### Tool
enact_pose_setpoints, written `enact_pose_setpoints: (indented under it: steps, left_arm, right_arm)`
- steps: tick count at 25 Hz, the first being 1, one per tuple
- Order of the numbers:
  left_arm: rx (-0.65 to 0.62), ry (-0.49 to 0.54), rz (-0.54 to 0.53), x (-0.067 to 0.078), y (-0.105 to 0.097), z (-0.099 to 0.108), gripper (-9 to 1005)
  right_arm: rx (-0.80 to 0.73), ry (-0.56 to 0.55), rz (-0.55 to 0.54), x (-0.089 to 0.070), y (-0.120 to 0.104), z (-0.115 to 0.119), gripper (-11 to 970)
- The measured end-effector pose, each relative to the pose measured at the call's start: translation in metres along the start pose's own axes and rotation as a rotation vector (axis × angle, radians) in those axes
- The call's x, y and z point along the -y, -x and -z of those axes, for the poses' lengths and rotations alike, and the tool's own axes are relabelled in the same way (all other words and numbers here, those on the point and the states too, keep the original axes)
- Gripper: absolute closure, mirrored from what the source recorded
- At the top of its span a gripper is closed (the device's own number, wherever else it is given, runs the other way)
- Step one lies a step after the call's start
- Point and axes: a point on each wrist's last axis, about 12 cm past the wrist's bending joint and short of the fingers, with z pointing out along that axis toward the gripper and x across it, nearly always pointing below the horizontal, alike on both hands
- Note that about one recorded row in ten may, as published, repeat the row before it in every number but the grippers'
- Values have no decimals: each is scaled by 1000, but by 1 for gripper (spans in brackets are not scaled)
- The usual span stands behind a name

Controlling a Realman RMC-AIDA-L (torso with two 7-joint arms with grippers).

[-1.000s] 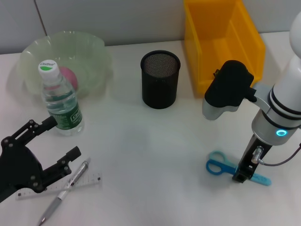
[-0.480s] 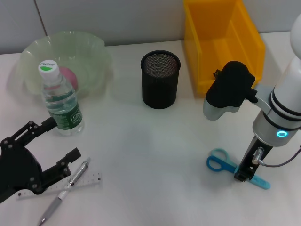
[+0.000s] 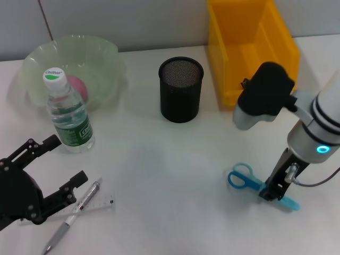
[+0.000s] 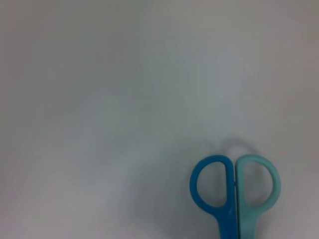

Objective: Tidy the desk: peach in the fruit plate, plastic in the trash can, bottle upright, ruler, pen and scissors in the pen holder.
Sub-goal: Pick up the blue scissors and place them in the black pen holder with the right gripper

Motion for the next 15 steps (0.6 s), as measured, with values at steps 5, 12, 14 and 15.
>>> enact_pose_setpoints:
  steps: [5,12,14,15]
  left_arm:
    - [3,2,0,1,0,1,197]
    - [8,-2,-1,0,1,1,197]
    - [9,-4,-1,0,1,0,197]
    - [10,-5,-1,1,1,0,197]
  right_arm:
    - [142,-20,-53,4,-10,27,748]
    - [531,-68,-122,25,-26,70,746]
    - [667,-108,-125,33,-27,74,745]
    - [722,-117,-123,36,-27,75,745]
